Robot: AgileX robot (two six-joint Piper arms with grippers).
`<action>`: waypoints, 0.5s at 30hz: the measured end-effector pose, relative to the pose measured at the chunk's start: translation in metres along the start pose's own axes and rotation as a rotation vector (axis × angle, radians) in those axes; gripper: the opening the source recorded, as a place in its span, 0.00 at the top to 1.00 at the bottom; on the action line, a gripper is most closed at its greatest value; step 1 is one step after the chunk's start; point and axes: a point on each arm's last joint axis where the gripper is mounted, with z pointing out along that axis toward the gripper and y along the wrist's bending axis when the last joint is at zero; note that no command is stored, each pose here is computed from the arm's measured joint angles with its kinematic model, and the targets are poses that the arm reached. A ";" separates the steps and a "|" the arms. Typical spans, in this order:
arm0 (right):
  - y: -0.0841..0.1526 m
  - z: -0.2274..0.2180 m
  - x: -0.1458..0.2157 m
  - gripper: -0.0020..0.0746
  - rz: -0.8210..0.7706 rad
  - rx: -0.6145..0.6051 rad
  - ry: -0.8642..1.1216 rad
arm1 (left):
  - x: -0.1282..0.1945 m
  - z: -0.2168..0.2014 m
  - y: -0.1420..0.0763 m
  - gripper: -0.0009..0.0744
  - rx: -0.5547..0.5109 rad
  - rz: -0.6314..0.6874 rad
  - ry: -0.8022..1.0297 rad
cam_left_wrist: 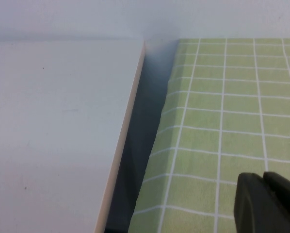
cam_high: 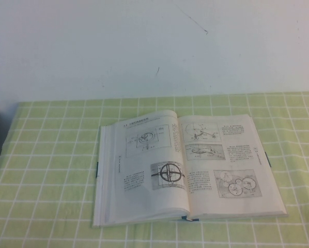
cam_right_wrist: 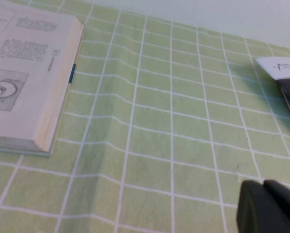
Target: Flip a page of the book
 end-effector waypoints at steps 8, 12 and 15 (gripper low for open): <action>0.000 0.000 0.000 0.98 0.000 0.000 0.000 | 0.000 0.000 0.000 0.99 0.001 0.016 -0.002; 0.000 0.000 0.000 0.98 0.000 0.000 0.002 | 0.000 0.000 0.000 0.99 0.001 0.021 -0.002; 0.000 0.000 0.000 0.98 0.000 0.000 0.002 | 0.000 0.000 0.000 0.99 0.001 0.023 -0.002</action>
